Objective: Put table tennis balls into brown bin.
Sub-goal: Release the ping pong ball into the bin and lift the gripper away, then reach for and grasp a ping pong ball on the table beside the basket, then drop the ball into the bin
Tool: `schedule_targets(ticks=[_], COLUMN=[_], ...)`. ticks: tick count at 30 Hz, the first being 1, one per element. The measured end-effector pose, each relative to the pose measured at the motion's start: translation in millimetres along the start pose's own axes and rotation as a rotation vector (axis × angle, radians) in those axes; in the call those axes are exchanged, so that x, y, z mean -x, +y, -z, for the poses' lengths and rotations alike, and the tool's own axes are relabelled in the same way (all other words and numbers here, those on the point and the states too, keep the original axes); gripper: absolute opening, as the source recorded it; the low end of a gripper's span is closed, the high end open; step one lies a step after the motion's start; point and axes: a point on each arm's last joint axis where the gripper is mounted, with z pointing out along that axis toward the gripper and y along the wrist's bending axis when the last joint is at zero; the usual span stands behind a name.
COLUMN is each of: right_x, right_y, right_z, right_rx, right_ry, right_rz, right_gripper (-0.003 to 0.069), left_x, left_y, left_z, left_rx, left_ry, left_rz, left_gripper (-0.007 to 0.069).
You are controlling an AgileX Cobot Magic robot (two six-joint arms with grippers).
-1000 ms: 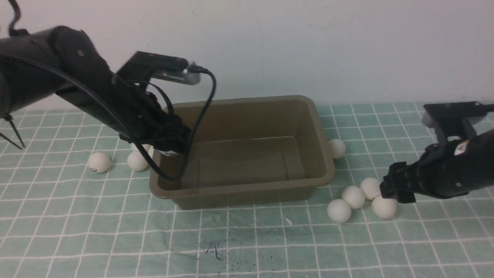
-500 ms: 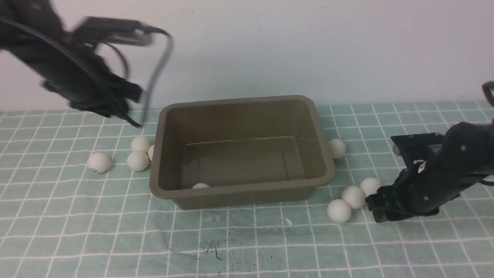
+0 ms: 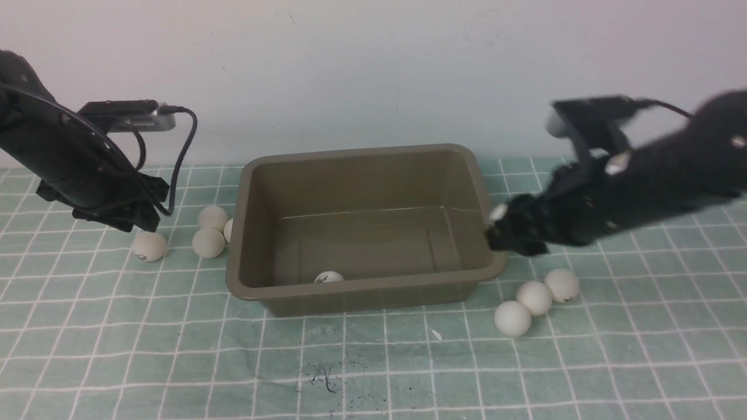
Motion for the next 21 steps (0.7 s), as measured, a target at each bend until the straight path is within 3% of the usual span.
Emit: schedule_targets(ticks=[1, 3, 6, 8, 12, 14, 16, 21], right_x=[4, 22, 33, 34, 20, 4, -5, -25], right_y=[1, 7, 7, -1, -39, -64, -75, -92], right_z=[-1, -4, 12, 30, 59, 63, 59, 14], right_rx=[0.003, 0.031, 0.018, -0.043, -0.217, -0.286, -0.301, -0.255], right_ry=[-0.003, 0.017, 0.066, 0.074, 0.094, 0.113, 0.120, 0.153], right_rz=[0.003, 0.034, 0.070, 0.087, 0.005, -0.076, -0.120, -0.198], right_gripper=[0.0370, 0.0447, 0.0540, 0.0540, 0.0442, 0.0377, 0.0359, 0.0385], left_x=[0, 3, 4, 3, -1, 5, 11, 47], left_y=[0, 5, 10, 11, 12, 11, 10, -13], left_z=[-1, -14, -30, -40, -53, -44, -35, 39], left_rx=[-0.001, 0.021, 0.037, 0.037, 0.022, 0.013, 0.008, -0.056], left_ry=[0.003, -0.034, -0.061, -0.053, -0.001, 0.028, 0.034, -0.040], left_rz=[0.001, 0.009, 0.036, 0.052, 0.068, 0.045, 0.037, 0.002], left_gripper=[0.0354, 0.0502, 0.0580, 0.0556, 0.0328, 0.0343, 0.0345, 0.0345])
